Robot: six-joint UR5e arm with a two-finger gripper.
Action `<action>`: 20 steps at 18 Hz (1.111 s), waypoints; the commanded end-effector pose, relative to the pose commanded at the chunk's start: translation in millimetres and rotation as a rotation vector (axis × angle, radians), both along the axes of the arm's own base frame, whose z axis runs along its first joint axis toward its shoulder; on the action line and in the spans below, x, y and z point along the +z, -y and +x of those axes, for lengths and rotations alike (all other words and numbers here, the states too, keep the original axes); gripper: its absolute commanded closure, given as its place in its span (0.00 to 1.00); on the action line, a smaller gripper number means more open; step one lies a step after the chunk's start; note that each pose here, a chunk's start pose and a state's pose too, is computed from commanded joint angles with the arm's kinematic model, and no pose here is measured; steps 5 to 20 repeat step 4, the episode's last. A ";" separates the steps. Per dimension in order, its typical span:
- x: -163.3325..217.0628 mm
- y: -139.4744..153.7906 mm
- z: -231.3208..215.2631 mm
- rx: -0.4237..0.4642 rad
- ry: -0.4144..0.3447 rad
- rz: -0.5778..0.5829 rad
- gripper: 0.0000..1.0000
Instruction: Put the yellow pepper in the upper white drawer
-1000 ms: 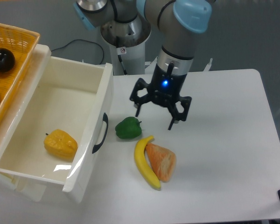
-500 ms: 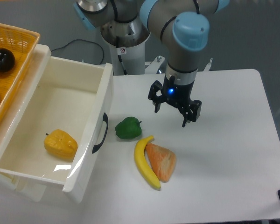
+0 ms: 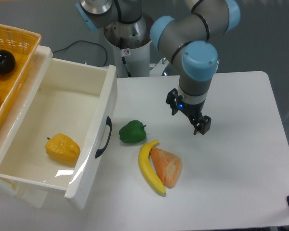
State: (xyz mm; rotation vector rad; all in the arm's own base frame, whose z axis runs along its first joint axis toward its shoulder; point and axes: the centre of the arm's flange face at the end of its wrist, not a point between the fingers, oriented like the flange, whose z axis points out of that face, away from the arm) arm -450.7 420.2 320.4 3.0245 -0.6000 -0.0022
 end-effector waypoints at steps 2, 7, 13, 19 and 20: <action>-4.5 0.6 -2.4 -0.011 0.007 -0.002 0.00; -6.0 -0.4 -3.3 -0.012 0.011 -0.001 0.00; -6.0 -0.4 -3.3 -0.012 0.011 -0.001 0.00; -6.0 -0.4 -3.3 -0.012 0.011 -0.001 0.00; -6.0 -0.4 -3.3 -0.012 0.011 -0.001 0.00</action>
